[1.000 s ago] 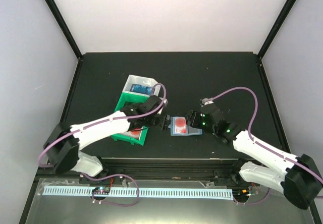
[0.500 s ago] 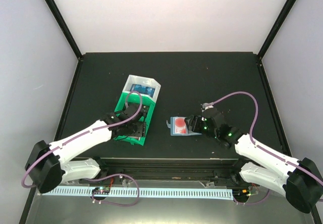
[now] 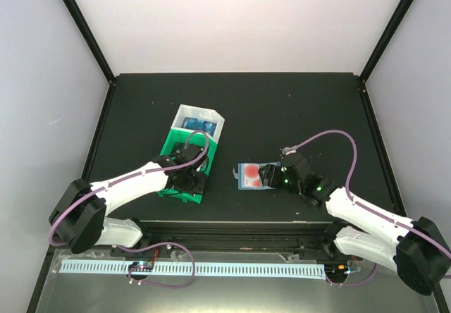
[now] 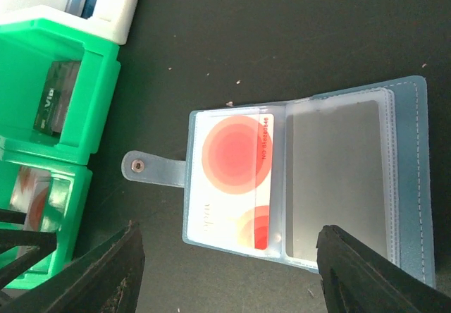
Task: Put the credit cards into the card holder
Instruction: Pick up the credit card from the storage box.
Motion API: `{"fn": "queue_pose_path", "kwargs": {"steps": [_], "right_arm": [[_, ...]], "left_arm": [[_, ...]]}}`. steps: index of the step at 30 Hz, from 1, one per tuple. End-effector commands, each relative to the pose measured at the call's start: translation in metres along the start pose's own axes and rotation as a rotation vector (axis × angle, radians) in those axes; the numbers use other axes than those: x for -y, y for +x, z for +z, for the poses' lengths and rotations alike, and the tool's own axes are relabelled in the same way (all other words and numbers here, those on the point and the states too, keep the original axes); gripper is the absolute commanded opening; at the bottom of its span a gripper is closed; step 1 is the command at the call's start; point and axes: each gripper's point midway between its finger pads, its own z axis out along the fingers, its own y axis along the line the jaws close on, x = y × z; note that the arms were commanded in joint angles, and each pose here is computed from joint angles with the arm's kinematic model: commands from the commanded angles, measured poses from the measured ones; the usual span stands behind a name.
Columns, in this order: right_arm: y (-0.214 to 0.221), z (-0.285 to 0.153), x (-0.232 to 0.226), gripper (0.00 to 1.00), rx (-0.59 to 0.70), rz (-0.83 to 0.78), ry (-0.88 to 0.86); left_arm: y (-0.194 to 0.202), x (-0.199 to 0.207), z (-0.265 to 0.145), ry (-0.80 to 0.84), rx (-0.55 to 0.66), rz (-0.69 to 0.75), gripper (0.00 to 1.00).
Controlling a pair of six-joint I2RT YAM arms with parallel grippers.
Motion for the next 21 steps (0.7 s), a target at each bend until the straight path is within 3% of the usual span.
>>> {"fn": "queue_pose_path", "kwargs": {"steps": [1, 12, 21], "right_arm": [[-0.001, 0.003, -0.006, 0.69, -0.008, -0.007, -0.01], [0.002, 0.007, -0.003, 0.69, -0.02, 0.0, 0.0], [0.004, 0.009, 0.0, 0.69, -0.02, 0.01, 0.004]], "left_arm": [[-0.005, 0.014, -0.005, 0.069, 0.001, 0.036, 0.49], [0.003, 0.013, -0.008, 0.086, -0.012, 0.049, 0.39], [-0.003, 0.01, -0.02, 0.08, 0.045, 0.052, 0.33]]}}
